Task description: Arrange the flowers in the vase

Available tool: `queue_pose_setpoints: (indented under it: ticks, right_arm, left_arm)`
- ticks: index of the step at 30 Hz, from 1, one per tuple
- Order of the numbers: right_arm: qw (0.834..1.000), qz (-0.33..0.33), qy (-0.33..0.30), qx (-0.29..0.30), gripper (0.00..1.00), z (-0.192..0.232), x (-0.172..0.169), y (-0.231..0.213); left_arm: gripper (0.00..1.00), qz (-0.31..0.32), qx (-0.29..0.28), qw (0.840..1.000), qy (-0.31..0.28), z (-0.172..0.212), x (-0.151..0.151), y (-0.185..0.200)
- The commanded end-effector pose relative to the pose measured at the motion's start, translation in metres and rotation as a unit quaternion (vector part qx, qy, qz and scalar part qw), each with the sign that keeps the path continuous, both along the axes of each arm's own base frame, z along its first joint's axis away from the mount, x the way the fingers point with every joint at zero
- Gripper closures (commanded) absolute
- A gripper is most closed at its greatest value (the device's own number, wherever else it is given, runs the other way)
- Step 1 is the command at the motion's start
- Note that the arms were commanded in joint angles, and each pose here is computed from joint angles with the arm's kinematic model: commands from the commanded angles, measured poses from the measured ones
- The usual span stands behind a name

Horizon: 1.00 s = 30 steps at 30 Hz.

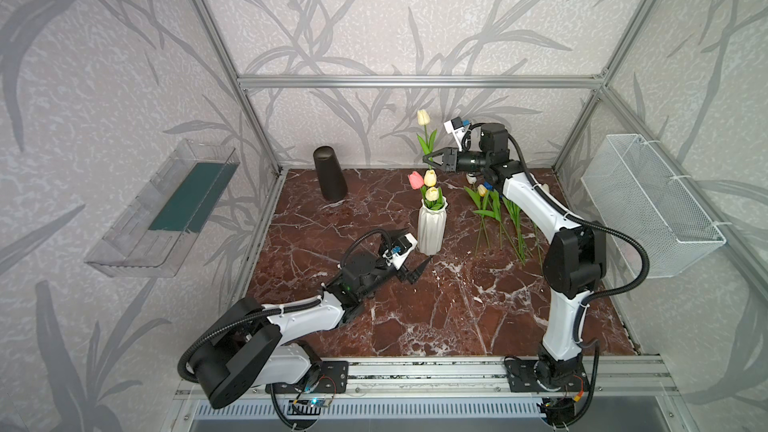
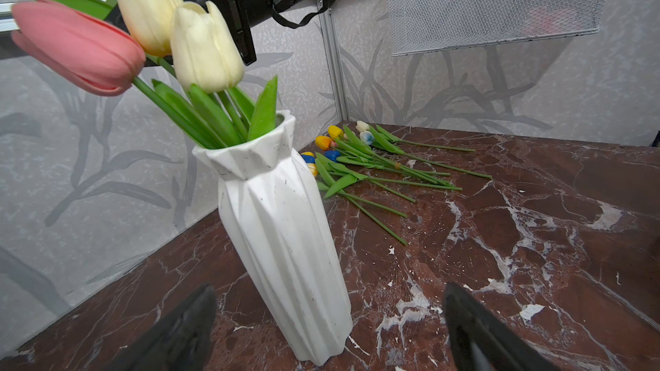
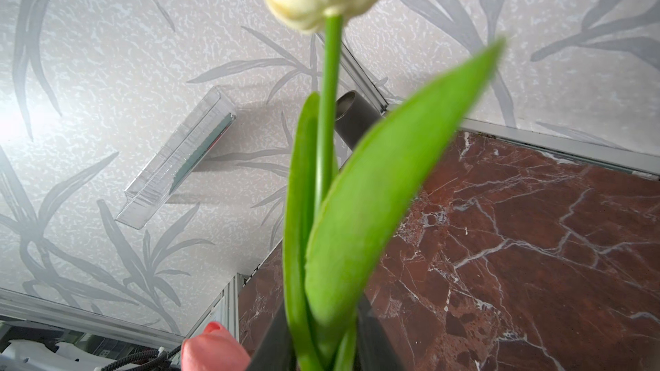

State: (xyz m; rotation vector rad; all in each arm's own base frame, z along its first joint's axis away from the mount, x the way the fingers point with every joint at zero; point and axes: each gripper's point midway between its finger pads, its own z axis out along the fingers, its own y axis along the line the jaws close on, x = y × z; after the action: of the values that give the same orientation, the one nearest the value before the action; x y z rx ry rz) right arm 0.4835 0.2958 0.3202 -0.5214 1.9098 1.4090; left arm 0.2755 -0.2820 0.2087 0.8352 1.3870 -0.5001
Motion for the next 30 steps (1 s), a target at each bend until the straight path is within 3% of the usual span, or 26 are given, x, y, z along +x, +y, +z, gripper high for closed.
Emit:
queue_pose_setpoints:
  ticks: [1, 8, 13, 18, 27, 30]
  right_arm:
    - [1.0, 0.01, -0.016, 0.006, 0.82, 0.01, 0.003, 0.003]
    - [0.998, 0.009, -0.06, 0.009, 0.98, 0.04, -0.007, 0.0]
    - [0.991, -0.012, -0.132, 0.017, 1.0, 0.086, -0.031, -0.01]
    - [0.971, -0.078, -0.226, 0.019, 1.0, 0.131, -0.062, -0.036]
    - [0.937, -0.202, -0.282, 0.026, 1.0, 0.124, -0.082, -0.084]
    - [0.935, -0.205, -0.288, 0.036, 1.0, 0.119, -0.085, -0.085]
  left_arm:
    - [0.01, -0.003, -0.003, 1.0, -0.026, 0.015, 0.002, -0.004]
    - [0.01, 0.003, -0.009, 0.999, -0.03, 0.02, 0.003, -0.002]
    - [0.01, 0.008, -0.021, 0.999, -0.032, 0.03, 0.006, -0.003]
    - [0.01, 0.016, -0.03, 0.999, -0.034, 0.038, 0.011, -0.003]
    - [0.01, 0.027, -0.039, 0.998, -0.032, 0.041, 0.016, -0.003]
    - [0.01, 0.027, -0.036, 0.999, -0.029, 0.041, 0.017, -0.004]
